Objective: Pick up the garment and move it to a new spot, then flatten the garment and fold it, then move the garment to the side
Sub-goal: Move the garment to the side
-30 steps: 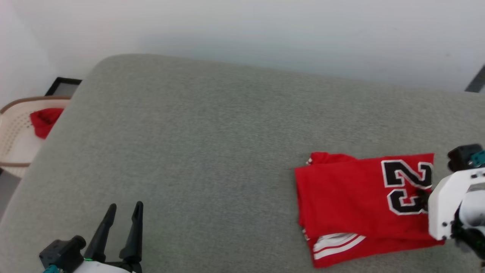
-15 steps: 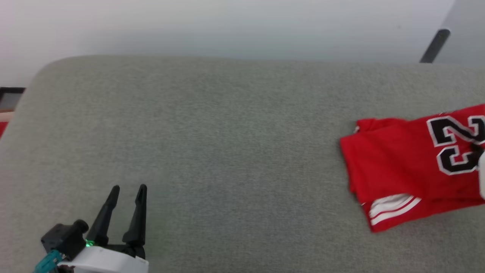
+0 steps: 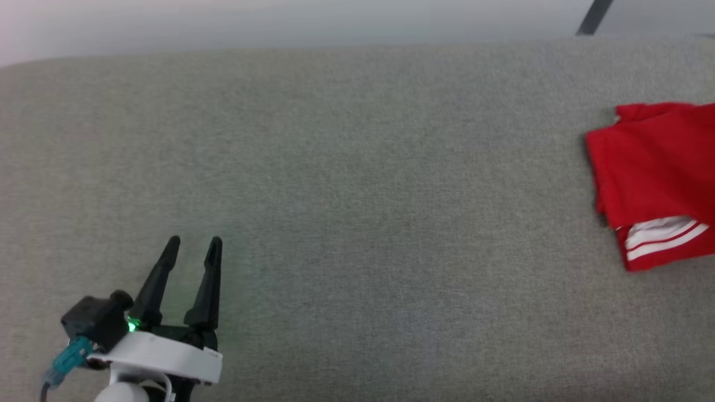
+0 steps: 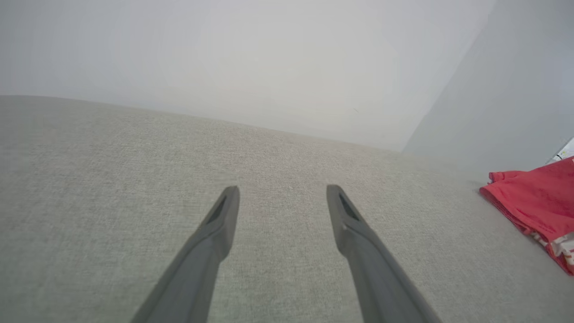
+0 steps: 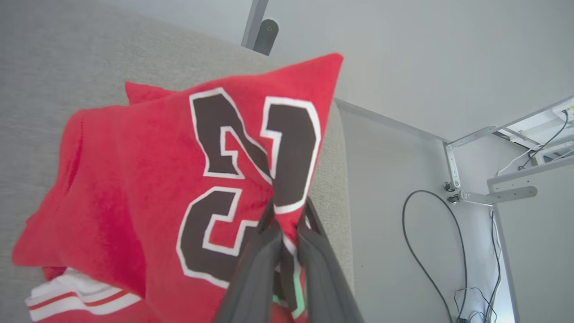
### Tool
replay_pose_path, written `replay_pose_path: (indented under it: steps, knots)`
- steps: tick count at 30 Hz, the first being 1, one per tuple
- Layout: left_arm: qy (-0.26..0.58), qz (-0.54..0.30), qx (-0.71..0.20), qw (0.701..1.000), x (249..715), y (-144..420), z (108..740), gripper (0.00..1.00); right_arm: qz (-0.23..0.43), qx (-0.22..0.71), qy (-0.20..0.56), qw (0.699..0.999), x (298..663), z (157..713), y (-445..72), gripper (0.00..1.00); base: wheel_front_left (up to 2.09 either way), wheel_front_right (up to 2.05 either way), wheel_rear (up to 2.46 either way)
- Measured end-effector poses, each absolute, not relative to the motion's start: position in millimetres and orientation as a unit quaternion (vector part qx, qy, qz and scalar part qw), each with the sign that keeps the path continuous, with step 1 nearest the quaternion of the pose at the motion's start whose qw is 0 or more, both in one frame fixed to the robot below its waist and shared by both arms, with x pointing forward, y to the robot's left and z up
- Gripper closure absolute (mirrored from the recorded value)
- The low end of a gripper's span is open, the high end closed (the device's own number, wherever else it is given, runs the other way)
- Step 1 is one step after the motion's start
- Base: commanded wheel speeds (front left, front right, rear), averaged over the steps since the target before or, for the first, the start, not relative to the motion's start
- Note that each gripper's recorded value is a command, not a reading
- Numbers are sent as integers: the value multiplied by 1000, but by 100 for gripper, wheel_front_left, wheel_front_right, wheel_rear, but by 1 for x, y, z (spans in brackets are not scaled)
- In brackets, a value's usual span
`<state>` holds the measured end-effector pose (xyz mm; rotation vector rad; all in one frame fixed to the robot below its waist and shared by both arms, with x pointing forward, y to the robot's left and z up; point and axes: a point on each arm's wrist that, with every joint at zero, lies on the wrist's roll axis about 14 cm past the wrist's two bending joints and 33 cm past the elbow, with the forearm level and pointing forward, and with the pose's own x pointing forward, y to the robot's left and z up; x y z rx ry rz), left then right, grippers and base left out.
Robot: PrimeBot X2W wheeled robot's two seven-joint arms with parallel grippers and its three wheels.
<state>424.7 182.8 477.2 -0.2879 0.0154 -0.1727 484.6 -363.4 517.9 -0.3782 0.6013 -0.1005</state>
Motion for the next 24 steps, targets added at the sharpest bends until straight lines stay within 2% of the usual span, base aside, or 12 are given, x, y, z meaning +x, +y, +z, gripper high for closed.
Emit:
replay_pose_path:
  steps: [11,21,22,23,24]
  knots:
    - [29,-117,-139,983,449,164,457,0,-110,-237,304,916,492,508,-425,100,0,0,0]
    - [46,-121,-134,983,459,165,441,0,-125,-233,304,915,506,480,-436,100,0,0,0]
    - [47,-121,-134,983,459,165,440,0,-127,-233,304,915,507,478,-436,93,0,0,0]
    - [47,-121,-133,983,459,165,440,0,-127,-234,306,914,508,477,-436,73,0,0,0]
    - [48,-121,-133,983,459,165,440,0,-128,-233,306,914,509,476,-436,60,0,0,0]
